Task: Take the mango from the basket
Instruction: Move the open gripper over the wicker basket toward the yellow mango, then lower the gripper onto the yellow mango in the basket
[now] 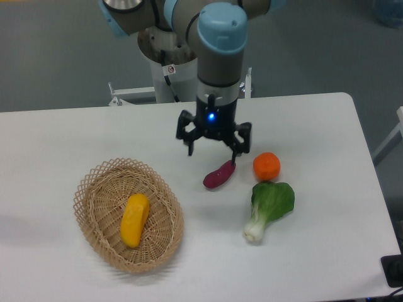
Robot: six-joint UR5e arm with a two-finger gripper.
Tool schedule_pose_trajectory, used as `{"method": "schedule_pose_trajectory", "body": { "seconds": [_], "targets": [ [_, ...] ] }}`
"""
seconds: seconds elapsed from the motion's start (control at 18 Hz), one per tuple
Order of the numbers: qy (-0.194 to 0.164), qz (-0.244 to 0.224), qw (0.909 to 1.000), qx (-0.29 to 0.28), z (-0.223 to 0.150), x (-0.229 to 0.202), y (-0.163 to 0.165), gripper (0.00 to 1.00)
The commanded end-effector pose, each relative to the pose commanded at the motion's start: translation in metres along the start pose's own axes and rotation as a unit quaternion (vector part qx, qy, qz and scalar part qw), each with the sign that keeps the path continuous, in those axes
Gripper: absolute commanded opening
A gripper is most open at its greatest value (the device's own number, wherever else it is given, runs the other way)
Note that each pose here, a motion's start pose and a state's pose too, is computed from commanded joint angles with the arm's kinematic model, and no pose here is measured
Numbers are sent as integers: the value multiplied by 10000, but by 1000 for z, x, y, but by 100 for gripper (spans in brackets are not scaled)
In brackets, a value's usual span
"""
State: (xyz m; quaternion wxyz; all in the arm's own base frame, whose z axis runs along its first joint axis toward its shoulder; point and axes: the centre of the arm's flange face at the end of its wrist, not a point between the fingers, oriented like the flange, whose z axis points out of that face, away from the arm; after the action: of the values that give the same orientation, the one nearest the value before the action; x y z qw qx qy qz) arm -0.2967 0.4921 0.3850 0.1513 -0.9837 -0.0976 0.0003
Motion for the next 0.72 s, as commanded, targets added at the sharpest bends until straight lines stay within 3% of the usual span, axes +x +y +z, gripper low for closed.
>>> {"method": "schedule_pose_trajectory", "body": {
  "seconds": [0.22, 0.5, 0.72],
  "targets": [
    [157, 207, 9996, -107, 31, 33, -14, 100],
    [270, -39, 9993, -237, 79, 74, -29, 100],
    [243, 213, 9988, -368, 111, 103, -35, 100]
  ]
}}
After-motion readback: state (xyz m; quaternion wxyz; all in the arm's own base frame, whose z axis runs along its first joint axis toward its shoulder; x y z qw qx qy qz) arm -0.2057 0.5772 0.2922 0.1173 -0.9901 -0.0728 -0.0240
